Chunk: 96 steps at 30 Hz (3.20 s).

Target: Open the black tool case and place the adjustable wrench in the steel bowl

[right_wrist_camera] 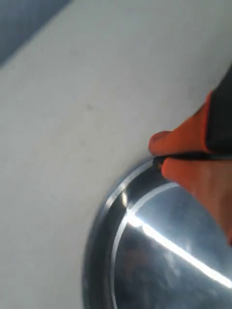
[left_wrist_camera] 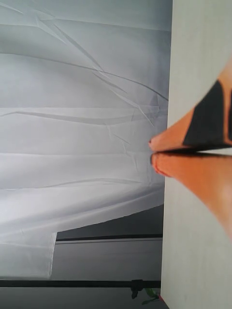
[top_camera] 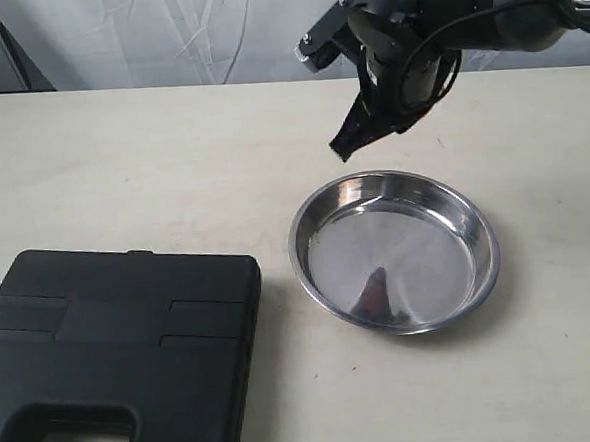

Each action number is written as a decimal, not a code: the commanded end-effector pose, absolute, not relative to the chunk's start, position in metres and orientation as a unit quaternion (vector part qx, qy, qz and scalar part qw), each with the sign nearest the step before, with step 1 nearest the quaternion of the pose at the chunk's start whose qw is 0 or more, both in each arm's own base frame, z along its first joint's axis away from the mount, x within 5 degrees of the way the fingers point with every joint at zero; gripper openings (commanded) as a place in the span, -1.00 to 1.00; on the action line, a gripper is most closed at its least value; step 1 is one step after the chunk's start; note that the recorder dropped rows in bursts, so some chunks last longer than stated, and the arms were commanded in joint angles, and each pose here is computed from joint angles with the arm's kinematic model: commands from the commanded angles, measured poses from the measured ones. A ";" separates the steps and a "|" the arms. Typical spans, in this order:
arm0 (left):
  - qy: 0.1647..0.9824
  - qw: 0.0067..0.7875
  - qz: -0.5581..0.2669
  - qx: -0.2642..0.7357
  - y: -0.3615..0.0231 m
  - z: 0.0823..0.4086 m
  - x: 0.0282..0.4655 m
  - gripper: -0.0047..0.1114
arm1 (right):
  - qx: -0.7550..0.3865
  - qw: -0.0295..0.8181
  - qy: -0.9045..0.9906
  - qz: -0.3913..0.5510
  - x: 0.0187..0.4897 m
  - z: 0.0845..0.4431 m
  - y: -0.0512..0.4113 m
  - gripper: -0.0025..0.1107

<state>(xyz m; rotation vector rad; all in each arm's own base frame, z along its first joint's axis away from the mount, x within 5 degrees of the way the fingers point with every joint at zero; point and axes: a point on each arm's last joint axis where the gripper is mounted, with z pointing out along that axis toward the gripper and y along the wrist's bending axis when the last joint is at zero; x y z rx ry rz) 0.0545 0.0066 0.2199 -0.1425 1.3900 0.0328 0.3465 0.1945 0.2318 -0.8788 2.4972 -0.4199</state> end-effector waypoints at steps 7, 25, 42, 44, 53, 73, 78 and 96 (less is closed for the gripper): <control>0.638 0.767 0.012 -0.063 0.006 0.221 0.055 -0.91 | -0.606 0.111 0.734 0.287 0.263 0.241 0.286 -0.97; 0.639 0.767 0.013 -0.062 0.006 0.221 0.055 -0.91 | -0.761 0.182 0.582 0.222 0.165 0.236 0.370 -0.15; 0.638 0.767 0.012 -0.063 0.006 0.221 0.055 -0.91 | -0.764 0.166 0.583 0.220 0.144 0.185 0.401 -0.15; 0.638 0.767 0.012 -0.063 0.006 0.221 0.055 -0.91 | -0.763 0.166 0.585 0.220 0.145 0.183 0.402 -0.15; 0.638 0.767 0.012 -0.063 0.006 0.221 0.055 -0.91 | -0.767 0.143 0.587 0.217 0.141 0.164 0.406 -0.15; 0.638 0.767 0.012 -0.063 0.006 0.221 0.055 -0.91 | -0.754 0.160 0.599 0.218 0.141 0.151 0.414 -0.15; 0.638 0.767 0.012 -0.063 0.006 0.221 0.055 -0.91 | -0.755 0.152 0.602 0.211 0.142 0.139 0.415 -0.15; 0.638 0.767 0.012 -0.063 0.006 0.221 0.055 -0.91 | -0.753 0.143 0.607 0.210 0.141 0.133 0.415 -0.15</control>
